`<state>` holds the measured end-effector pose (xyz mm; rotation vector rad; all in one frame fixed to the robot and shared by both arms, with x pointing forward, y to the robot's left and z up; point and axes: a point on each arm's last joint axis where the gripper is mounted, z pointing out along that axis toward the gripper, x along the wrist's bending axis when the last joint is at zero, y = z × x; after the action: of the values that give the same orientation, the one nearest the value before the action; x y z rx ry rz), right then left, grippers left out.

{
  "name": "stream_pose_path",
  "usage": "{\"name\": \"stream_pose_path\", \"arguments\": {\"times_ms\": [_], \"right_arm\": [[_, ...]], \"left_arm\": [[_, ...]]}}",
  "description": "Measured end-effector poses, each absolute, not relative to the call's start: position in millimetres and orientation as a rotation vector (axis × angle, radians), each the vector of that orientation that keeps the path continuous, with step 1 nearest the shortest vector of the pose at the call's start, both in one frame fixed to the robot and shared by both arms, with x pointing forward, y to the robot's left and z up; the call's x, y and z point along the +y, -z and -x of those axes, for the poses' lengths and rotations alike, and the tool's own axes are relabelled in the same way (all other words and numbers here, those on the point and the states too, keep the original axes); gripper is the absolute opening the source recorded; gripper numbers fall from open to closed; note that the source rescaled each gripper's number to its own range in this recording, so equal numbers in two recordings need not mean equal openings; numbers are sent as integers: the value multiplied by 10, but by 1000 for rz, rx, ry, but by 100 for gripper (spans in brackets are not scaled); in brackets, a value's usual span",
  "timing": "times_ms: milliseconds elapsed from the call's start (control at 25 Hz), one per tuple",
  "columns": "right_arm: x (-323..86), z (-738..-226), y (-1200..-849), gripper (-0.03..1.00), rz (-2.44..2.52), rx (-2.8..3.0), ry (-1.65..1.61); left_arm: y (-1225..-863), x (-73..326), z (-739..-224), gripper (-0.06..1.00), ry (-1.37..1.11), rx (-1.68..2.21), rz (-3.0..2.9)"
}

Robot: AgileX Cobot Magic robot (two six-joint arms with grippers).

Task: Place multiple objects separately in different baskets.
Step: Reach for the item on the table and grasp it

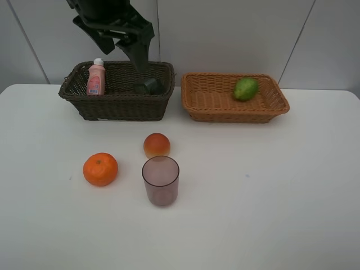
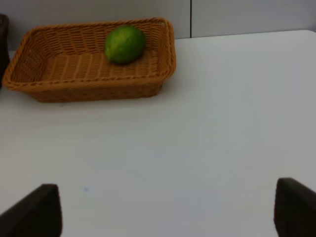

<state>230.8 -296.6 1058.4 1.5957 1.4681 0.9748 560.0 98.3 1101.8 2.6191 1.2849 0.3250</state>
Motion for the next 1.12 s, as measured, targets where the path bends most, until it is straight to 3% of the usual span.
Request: {"name": "stream_pose_path", "arguments": {"times_ms": [520, 1120], "right_arm": [[-2966, -2308, -10584, 100, -1596, 1468, -975], [-2966, -2308, -10584, 100, -1596, 1468, -975]], "left_arm": [[-10990, 400, -5159, 100, -273, 951, -2754], [-10380, 247, -5250, 100, -154, 978, -2911]]}}
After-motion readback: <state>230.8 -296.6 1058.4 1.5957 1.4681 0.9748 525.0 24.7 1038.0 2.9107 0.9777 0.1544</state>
